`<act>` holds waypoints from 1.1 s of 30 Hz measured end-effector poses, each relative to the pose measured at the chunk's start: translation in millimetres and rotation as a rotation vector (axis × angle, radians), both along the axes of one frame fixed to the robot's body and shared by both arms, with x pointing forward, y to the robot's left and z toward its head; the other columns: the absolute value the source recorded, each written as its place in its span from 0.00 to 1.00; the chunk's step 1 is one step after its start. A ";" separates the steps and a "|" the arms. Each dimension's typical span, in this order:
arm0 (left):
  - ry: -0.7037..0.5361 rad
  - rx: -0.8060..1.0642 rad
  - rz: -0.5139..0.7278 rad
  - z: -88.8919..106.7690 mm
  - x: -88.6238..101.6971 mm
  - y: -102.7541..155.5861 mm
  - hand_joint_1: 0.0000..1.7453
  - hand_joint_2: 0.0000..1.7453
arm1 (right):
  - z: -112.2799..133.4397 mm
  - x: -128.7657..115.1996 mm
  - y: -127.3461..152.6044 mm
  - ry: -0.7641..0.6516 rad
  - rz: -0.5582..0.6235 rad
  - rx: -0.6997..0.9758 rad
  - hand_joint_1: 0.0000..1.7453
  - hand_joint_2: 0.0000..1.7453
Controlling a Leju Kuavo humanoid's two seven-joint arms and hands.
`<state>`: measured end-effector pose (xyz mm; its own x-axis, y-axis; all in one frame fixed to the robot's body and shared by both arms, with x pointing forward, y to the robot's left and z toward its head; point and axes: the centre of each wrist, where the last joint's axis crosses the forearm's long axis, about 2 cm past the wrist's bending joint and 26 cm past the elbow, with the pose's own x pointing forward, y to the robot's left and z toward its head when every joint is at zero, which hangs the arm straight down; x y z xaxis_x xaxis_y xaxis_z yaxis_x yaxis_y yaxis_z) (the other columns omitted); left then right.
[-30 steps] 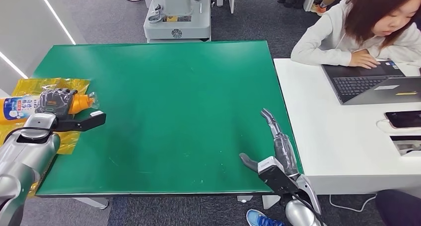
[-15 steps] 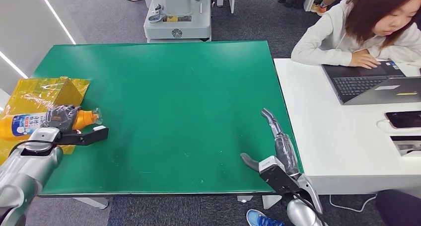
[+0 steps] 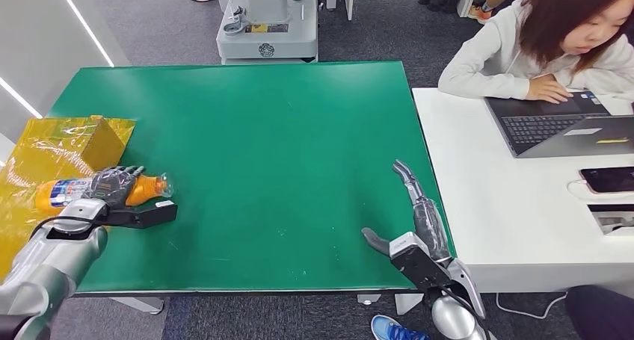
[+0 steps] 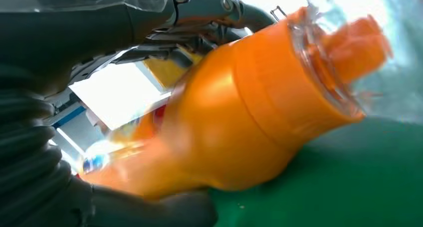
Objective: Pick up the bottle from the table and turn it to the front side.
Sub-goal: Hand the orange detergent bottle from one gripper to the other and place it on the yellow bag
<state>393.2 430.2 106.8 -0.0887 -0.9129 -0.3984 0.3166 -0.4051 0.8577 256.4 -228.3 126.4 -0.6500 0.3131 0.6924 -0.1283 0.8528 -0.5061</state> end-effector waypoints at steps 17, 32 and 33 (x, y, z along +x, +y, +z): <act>-0.032 -0.108 0.055 -6.4 -4.8 -0.9 0.00 1.00 | -5.4 0.5 -3.7 0.014 -0.022 0.014 0.00 1.00; -0.683 -0.908 -0.104 -16.3 -7.0 -62.2 0.00 1.00 | -5.0 2.6 1.1 0.020 -0.028 0.024 0.00 1.00; -0.733 -1.000 -0.069 -17.2 -8.1 -68.6 0.00 1.00 | -4.4 4.1 1.9 0.020 -0.027 0.028 0.00 1.00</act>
<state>385.1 361.6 89.6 -0.1987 -0.8467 0.4936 -0.3640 0.5313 0.7650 260.5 -226.4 122.1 -0.6277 0.3102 0.7140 -0.1152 0.8701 -0.4793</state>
